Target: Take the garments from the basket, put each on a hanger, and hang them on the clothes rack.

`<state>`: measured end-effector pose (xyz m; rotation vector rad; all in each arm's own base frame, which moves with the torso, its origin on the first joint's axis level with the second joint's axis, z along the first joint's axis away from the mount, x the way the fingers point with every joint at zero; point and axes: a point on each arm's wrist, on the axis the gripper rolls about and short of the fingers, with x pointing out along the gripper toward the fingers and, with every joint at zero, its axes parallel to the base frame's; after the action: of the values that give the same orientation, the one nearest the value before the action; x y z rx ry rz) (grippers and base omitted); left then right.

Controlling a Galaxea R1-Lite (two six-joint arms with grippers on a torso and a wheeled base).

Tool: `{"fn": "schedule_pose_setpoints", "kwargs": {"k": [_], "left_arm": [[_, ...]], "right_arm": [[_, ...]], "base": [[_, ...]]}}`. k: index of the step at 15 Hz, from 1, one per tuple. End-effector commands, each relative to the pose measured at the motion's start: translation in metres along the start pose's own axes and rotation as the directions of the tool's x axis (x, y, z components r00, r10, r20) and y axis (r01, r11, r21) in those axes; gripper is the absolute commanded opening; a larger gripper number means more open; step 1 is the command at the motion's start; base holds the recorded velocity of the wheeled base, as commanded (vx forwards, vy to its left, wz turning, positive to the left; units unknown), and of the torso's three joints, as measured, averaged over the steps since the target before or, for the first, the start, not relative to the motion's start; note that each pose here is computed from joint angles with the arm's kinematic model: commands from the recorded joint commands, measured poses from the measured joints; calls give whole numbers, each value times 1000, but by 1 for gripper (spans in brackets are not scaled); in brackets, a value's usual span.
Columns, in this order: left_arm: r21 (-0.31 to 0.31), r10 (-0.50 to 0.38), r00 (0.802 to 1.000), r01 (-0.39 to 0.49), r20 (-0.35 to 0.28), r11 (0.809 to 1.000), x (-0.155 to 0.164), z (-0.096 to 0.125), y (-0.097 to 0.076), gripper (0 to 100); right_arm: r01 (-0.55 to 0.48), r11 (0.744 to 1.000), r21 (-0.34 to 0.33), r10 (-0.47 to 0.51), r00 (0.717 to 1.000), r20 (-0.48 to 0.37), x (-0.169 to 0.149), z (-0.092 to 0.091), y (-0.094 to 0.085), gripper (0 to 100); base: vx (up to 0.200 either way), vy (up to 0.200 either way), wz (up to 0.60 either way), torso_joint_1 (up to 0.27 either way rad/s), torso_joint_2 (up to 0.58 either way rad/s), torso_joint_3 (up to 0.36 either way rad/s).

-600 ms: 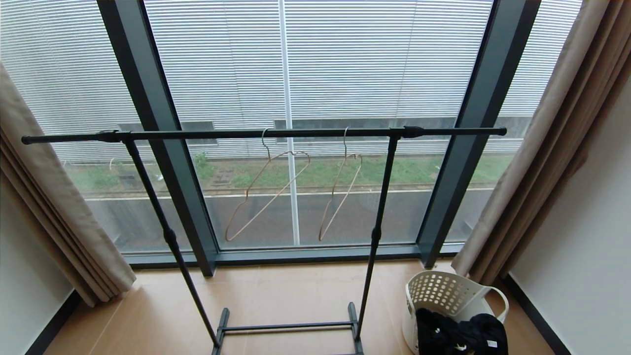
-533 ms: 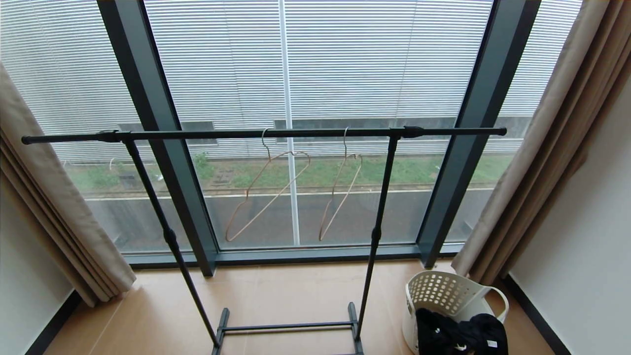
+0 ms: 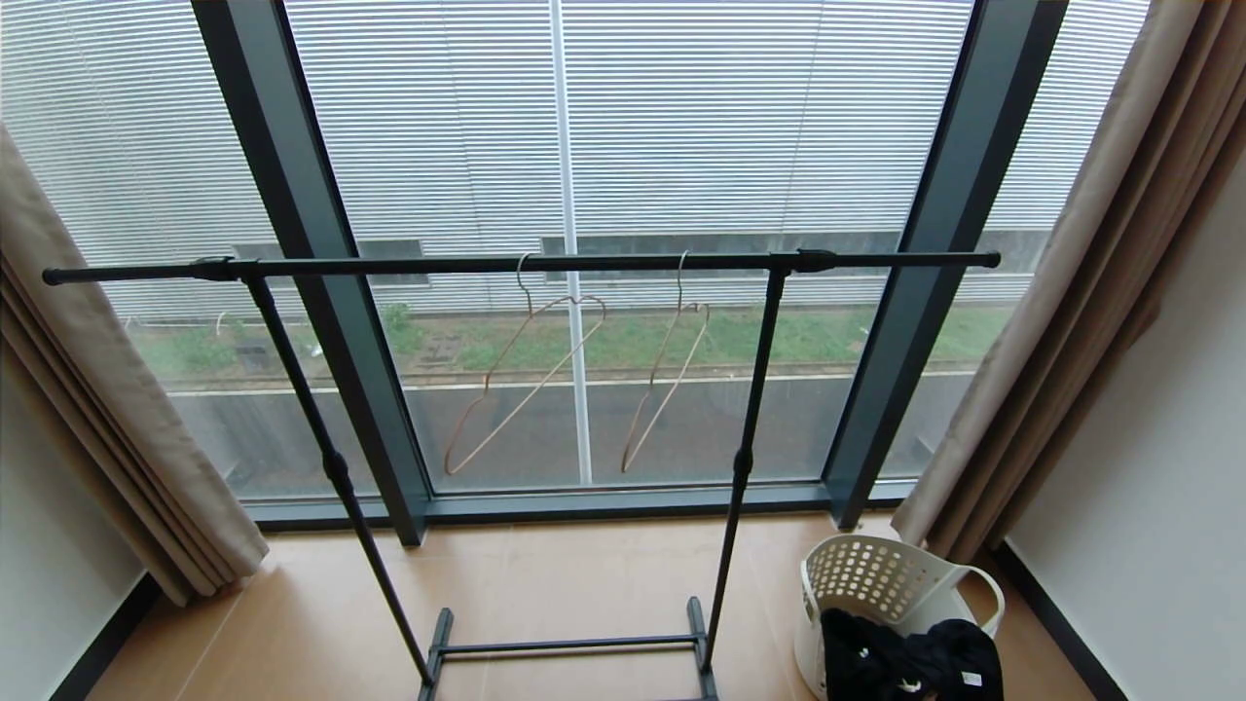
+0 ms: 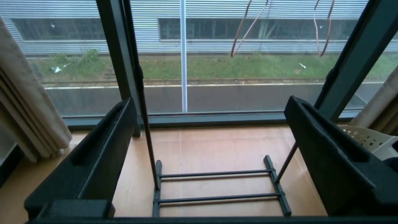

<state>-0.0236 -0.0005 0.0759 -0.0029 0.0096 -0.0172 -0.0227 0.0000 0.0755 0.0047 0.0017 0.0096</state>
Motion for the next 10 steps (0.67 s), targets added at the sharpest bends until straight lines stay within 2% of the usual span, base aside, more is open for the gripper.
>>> {"fn": "schedule_pose_setpoints", "kwargs": {"k": [1, 10], "left_arm": [[0, -1, 1000, 1, -1, 1000, 0, 0, 0, 100], [-2, -1, 1000, 1, -1, 1000, 0, 0, 0, 100]], "right_arm": [[-1, 1000, 1, 1, 1000, 0, 0, 0, 0, 100], [-3, 1000, -5, 3, 1000, 0, 0, 0, 0, 100]], "base": [[0, 0, 0, 0, 0, 0], [0, 0, 0, 0, 0, 0]]}}
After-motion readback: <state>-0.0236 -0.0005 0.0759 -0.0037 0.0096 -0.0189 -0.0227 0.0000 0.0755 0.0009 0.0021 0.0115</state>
